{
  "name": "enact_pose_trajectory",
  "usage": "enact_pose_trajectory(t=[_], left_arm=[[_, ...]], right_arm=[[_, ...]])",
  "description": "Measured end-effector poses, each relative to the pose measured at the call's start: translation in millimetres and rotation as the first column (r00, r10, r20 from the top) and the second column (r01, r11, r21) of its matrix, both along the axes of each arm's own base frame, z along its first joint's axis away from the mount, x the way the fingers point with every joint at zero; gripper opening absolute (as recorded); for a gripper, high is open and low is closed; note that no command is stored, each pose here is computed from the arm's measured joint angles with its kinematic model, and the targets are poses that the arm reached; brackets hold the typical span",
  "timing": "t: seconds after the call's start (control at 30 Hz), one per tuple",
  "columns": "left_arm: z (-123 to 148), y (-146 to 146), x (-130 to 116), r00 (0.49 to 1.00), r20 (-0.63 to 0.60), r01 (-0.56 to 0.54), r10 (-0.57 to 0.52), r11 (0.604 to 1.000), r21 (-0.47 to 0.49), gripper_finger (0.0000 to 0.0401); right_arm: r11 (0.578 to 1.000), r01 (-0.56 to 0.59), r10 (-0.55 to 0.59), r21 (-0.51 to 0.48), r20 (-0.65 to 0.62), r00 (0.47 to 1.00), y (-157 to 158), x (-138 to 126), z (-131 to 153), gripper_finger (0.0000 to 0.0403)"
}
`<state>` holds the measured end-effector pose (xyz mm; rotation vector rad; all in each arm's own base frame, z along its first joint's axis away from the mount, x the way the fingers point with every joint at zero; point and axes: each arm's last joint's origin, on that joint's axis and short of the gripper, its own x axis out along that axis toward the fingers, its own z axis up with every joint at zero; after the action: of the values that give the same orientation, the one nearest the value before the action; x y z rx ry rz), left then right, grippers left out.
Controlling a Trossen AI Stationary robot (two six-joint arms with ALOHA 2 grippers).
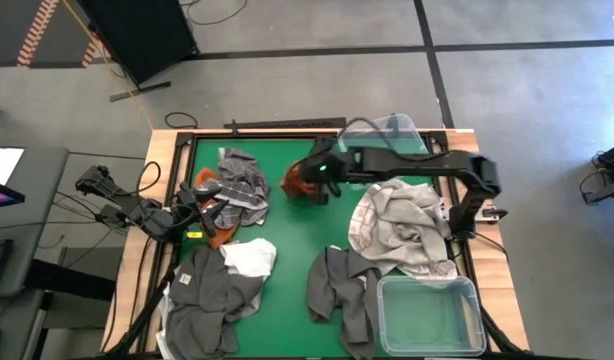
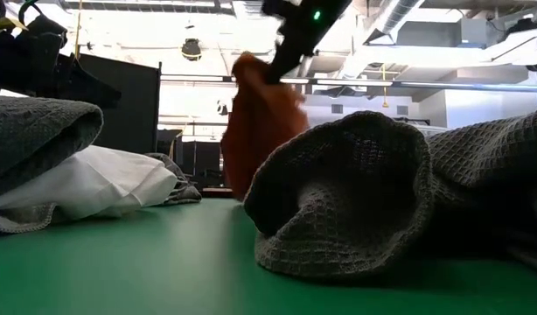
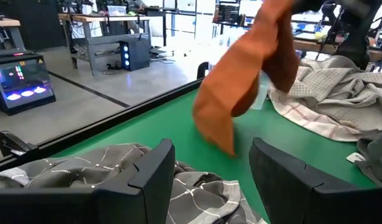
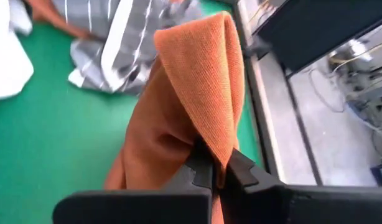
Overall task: Sort towels by color in basket
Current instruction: Put the orange towel into the top transparent bin
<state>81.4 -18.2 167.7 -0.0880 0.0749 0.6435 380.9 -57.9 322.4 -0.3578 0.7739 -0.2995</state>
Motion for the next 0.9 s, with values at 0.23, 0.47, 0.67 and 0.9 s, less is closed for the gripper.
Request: enact_pose_trajectory(t=[0.23, 0.47, 0.67, 0.9], left_arm=[[0, 0, 0, 1.000, 0.000, 0.000, 0.000, 1.000, 0.000, 0.0198], [0, 0, 0, 1.000, 0.001, 0.000, 0.000, 1.000, 0.000, 0.0198], [0, 0, 0, 1.000, 0.002, 0.000, 0.000, 1.000, -0.001, 0.0198], [0, 0, 0, 1.000, 0.003, 0.000, 0.000, 1.000, -0.002, 0.0198]], right_arm=[[0.992, 0.076, -0.065, -0.105, 0.103, 0.993, 14, -43, 54, 0.0026], [0.921, 0.304, -0.263, -0.243, 0.187, 0.947, 16, -87, 91, 0.0026], [0.824, 0.462, -0.408, -0.328, 0.221, 0.886, 12, -115, 106, 0.0026], [0.757, 0.534, -0.493, -0.377, 0.205, 0.845, 6, -130, 109, 0.0026]])
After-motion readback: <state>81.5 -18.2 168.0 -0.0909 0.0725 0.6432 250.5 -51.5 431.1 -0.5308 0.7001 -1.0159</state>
